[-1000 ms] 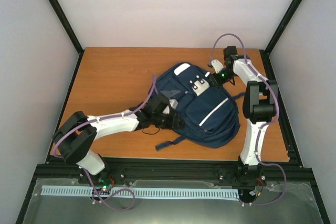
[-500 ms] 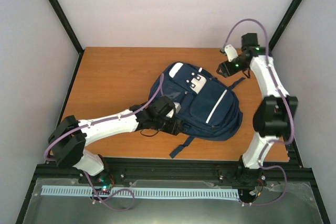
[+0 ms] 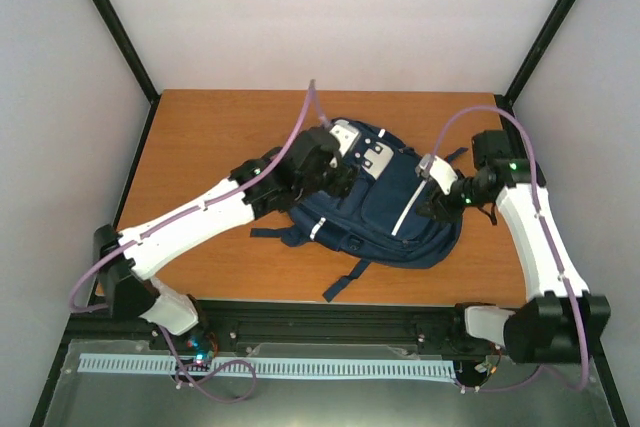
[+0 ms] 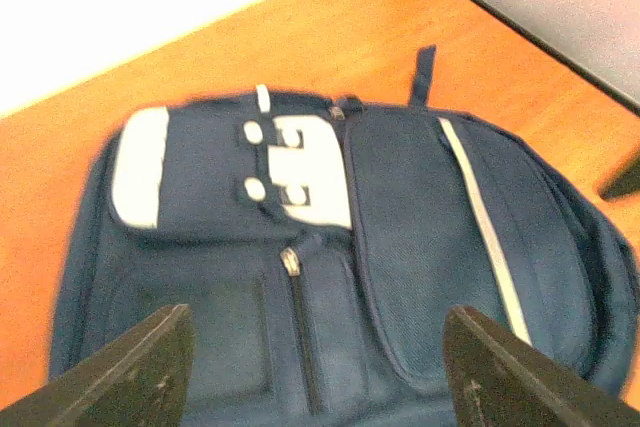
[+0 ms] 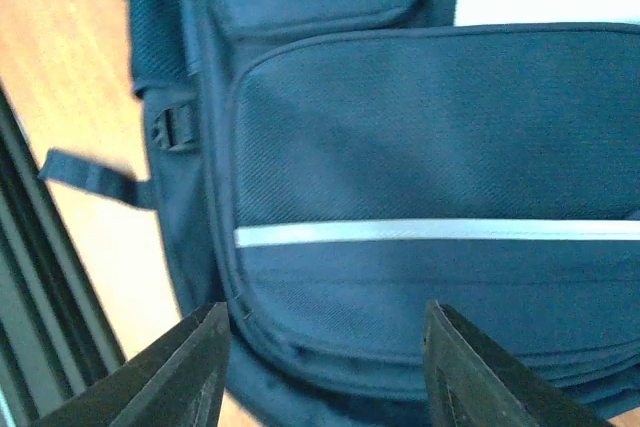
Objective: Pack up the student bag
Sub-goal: Adjust the student bag at the center of the board, then zip the student bag at the center of the board.
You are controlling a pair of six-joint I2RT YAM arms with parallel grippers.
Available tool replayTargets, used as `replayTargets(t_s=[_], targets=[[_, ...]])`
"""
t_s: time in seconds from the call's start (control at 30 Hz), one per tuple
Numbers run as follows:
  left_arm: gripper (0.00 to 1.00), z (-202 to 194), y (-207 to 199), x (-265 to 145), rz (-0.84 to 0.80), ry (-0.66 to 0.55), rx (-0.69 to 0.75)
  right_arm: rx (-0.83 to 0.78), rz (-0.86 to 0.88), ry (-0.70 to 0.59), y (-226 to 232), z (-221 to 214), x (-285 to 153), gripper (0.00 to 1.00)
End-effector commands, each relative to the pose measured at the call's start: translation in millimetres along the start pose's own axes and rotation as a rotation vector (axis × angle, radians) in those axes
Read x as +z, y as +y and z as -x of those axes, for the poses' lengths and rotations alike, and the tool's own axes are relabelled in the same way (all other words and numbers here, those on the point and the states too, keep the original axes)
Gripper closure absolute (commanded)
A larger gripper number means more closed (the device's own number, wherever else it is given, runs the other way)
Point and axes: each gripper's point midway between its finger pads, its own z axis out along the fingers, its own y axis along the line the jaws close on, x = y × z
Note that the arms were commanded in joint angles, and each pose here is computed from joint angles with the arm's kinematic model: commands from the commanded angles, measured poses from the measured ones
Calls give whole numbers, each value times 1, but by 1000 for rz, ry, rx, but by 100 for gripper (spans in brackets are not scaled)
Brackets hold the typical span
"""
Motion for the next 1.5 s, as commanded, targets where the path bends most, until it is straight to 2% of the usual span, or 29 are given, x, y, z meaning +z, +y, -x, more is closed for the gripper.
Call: replayTargets(t_s=[0.0,0.07,0.17,0.4,0.53,0.67,0.9,1.17,1.33,1.47], targets=[[40,16,0,31,97,42,234,-122,31,-14,34,-16,-8,46],[47,7,-10,43,53,106,293,-138,38,34,40,-31,-7,47],[52,-24,-48,45,-185,161,428,-157,59,86,51,-49,-5,47],[50,-58,-88,32,-435,-40,671,-194,81,116,65,-77,8,50],[53,-80,-106,50,-465,22,793,-165,111,124,68,-85,18,55],[56,-88,-121,70,-436,9,906,-85,108,119,58,-90,36,67],[56,-96,-145,87,-526,-22,926,-88,213,94,71,-88,37,63],[56,-120,-137,108,-502,32,1023,-73,230,106,71,-93,38,63],[65,-116,-131,122,-403,11,1049,-79,231,105,70,-97,39,63],[81,-112,-132,125,-385,-18,1029,-89,228,78,66,-95,42,64]])
